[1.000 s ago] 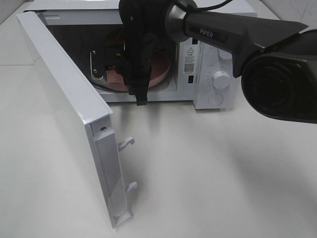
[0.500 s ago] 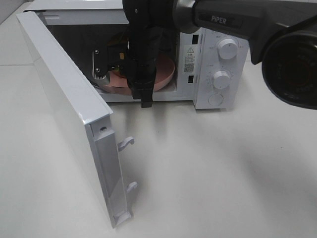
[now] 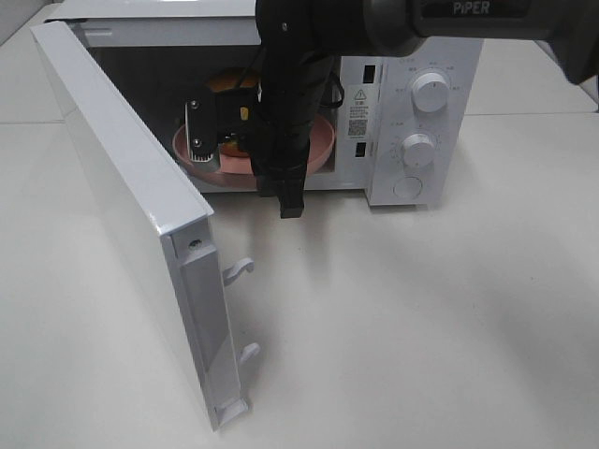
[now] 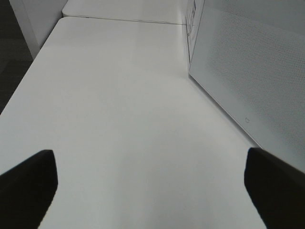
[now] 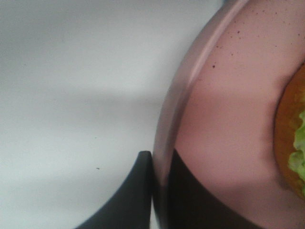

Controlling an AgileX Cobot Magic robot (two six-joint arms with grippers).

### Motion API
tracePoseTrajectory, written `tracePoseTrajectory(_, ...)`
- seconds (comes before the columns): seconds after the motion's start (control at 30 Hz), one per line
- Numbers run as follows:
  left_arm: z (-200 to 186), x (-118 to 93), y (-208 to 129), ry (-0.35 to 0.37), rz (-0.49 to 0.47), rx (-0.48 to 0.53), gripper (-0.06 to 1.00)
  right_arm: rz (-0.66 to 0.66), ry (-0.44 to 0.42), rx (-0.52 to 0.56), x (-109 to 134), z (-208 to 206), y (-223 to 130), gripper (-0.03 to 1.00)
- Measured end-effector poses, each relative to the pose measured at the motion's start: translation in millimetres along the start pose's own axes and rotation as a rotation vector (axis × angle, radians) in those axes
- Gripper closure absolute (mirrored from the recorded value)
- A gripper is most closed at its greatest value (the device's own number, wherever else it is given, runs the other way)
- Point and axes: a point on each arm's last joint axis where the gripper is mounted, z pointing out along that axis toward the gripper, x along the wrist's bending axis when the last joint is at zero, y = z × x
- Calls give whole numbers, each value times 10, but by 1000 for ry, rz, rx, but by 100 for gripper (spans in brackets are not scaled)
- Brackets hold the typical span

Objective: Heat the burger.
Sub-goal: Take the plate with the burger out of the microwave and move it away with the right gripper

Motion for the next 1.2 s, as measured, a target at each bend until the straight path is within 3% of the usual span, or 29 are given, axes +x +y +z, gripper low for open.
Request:
tracePoseTrajectory(0.23, 0, 0, 0, 0, 0, 0, -4, -5, -18, -20, 135, -100, -28, 90)
tracePoseTrajectory(0.67, 0, 0, 0, 0, 0, 0, -4, -29, -153, -84, 376, -415, -138, 90)
tracePoseTrajectory(1.2, 0, 0, 0, 0, 0, 0, -4, -55, -148, -73, 675, -651, -288, 87)
